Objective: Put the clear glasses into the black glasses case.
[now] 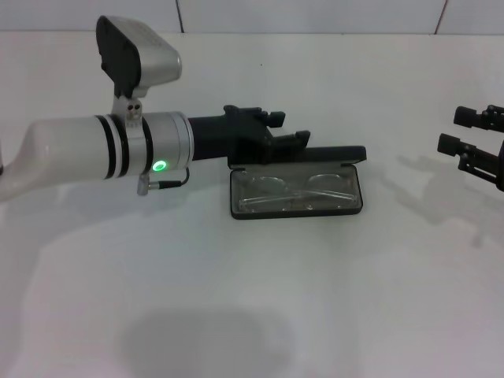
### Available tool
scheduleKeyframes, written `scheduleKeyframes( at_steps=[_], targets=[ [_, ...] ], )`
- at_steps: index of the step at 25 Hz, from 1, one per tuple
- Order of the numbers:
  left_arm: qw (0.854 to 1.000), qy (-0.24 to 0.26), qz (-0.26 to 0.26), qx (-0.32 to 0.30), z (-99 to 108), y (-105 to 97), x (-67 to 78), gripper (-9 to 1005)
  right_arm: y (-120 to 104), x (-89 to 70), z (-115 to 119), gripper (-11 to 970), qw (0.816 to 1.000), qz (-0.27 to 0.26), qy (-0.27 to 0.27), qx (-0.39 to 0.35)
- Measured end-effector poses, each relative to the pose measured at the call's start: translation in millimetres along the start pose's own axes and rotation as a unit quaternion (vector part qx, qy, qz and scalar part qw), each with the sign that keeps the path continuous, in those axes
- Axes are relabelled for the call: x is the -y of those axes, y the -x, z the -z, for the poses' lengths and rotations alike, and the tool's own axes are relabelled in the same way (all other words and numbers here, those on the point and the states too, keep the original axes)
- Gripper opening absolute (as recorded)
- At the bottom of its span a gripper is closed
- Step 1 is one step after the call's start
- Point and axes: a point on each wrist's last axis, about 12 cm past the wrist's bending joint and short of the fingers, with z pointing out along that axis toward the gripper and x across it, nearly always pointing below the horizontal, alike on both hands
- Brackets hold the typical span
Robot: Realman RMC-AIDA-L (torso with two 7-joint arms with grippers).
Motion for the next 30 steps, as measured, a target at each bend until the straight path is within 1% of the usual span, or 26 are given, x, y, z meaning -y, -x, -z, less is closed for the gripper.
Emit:
scheduleKeyframes(
  at_steps=[8, 11, 15, 20, 25, 28, 30],
  targets=[
    [1.0, -0.013, -0.018, -0.014, 1, -14, 8.2, 633, 5, 2.6, -6, 475, 1.0, 0.007, 0.006, 0.004],
    [0.999, -0.011, -0.028, -0.014, 3, -19, 8.6, 640, 7, 3.5, -7, 476, 1.0, 0.01, 0.007, 0.004],
    [1.0, -0.007, -0.027, -0.011, 6, -26, 9.2, 649, 8, 6.4, -10, 476, 1.0, 0.014, 0.004, 0.002],
    [0.999, -0.003, -0.032, -0.008, 8, -30, 9.3, 660, 9, 9.9, -12, 476, 1.0, 0.017, -0.005, -0.005],
    [0.999, -0.002, -0.033, -0.002, 9, -33, 10.7, 671, 8, 10.3, -14, 476, 1.0, 0.017, -0.005, -0.006],
    [0.999, -0.009, -0.031, 0.012, 11, -32, 13.1, 677, 9, 9.4, -14, 476, 1.0, 0.017, -0.002, -0.005],
    [0.998, -0.026, -0.035, 0.04, 16, -30, 16.9, 681, 10, 7.8, -14, 476, 1.0, 0.017, 0.006, -0.001]
  ],
)
